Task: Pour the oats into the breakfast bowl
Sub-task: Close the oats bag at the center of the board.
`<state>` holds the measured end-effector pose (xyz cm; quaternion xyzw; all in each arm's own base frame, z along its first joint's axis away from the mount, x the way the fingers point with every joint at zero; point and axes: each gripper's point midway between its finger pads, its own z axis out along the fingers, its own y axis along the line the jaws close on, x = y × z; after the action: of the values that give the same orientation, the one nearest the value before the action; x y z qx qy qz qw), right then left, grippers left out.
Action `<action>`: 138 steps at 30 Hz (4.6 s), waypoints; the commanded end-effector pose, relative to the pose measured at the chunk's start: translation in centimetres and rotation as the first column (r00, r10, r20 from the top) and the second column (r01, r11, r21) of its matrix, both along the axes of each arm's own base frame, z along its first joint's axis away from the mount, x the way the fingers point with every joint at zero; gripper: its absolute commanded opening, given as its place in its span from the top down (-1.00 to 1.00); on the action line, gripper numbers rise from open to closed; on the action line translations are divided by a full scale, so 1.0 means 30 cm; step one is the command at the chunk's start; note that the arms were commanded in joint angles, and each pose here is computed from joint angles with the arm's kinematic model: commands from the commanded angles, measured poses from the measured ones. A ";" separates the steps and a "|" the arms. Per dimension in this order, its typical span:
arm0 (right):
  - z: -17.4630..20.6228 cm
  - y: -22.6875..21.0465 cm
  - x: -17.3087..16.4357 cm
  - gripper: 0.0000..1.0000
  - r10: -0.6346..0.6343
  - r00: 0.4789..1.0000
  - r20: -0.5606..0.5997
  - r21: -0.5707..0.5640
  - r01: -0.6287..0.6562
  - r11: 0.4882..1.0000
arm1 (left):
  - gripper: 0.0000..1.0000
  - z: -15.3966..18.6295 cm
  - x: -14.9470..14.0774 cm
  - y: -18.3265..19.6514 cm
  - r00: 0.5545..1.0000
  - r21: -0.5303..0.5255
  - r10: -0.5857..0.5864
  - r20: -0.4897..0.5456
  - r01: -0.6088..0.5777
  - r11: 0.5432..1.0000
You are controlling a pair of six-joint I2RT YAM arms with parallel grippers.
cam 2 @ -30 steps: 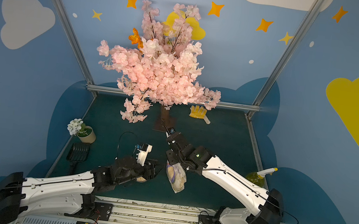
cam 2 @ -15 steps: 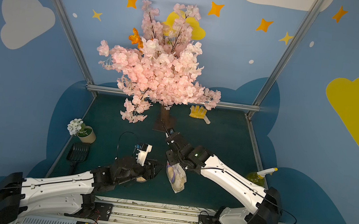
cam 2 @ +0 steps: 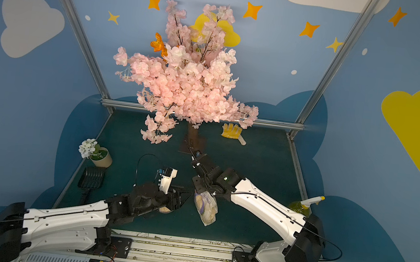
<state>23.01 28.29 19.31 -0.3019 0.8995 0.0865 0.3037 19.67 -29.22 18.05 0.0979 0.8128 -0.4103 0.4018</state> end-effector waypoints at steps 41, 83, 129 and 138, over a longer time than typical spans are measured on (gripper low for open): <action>0.006 -0.094 -0.081 1.00 -0.046 0.999 -0.026 0.001 0.046 0.999 | -0.26 0.028 0.003 -0.018 1.000 -0.014 -0.007 0.004 0.007 1.000; -0.012 -0.192 -0.165 1.00 -0.051 0.997 -0.054 0.051 0.054 0.997 | -0.26 0.022 0.007 -0.050 1.000 -0.013 -0.025 -0.011 0.025 1.000; -0.025 -0.281 -0.245 0.76 -0.081 0.992 -0.093 0.086 0.089 0.992 | -0.26 0.020 -0.001 -0.063 0.999 -0.010 -0.038 -0.009 0.037 0.999; 0.115 -0.326 -0.208 -0.64 -0.130 0.989 0.063 0.232 0.112 0.966 | -0.28 0.095 -0.012 -0.011 0.996 0.014 -0.040 0.084 0.039 0.999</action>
<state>16.05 19.23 21.44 -0.2293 0.8994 0.1589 0.3365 19.22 -29.89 18.69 0.1177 0.8105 -0.4126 0.3988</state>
